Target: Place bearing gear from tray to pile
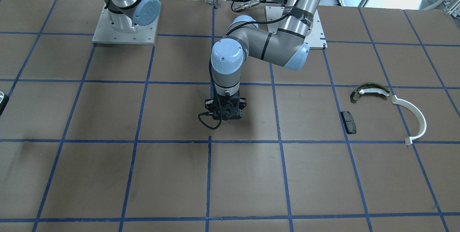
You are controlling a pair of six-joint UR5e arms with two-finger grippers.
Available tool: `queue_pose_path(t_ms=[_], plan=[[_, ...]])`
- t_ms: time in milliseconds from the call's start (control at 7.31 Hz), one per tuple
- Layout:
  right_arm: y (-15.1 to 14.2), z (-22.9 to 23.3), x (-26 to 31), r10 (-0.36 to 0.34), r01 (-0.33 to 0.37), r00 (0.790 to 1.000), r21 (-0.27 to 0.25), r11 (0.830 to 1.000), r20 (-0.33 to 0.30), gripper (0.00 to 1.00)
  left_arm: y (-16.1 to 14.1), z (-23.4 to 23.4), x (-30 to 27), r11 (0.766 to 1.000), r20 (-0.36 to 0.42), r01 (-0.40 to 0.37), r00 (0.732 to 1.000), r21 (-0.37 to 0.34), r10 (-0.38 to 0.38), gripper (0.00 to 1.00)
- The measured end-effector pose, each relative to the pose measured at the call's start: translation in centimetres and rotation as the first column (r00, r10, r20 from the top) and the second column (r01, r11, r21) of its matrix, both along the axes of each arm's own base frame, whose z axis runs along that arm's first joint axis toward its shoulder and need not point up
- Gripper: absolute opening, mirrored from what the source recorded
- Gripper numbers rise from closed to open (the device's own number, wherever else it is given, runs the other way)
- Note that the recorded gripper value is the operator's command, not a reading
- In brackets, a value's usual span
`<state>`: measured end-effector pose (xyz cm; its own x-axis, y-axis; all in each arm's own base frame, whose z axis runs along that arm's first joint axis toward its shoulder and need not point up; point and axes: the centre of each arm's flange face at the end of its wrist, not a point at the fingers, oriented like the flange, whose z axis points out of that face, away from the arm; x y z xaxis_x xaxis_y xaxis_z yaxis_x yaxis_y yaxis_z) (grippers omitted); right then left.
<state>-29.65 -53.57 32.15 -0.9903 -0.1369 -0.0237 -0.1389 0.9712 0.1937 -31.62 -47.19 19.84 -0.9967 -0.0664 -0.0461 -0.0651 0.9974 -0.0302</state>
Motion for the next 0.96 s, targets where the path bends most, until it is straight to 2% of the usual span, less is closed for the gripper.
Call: queue_pose_path(t_ms=[137,411,684,958], plan=[[0.0,2.8,4.8,-0.087,0.087,0.996,0.012,0.996,0.009,0.0,-1.4,1.0,3.1,1.0,0.029,-0.03,0.999,0.005,0.03,0.0],[-1.0,5.0,15.2,-0.249,0.248,0.968,0.035,0.968,0.043,0.0,-4.5,2.7,12.4,0.998,0.052,-0.047,0.998,0.034,0.045,0.0],[-2.3,5.6,27.5,-0.362,0.361,0.931,0.045,0.932,0.038,0.0,-5.6,2.4,24.9,0.993,0.091,0.027,0.995,0.114,-0.037,0.0],[-2.4,5.5,39.8,-0.452,0.452,0.891,0.016,0.892,0.033,0.0,-4.3,1.5,36.8,0.981,0.088,0.075,0.992,0.178,-0.092,0.0]])
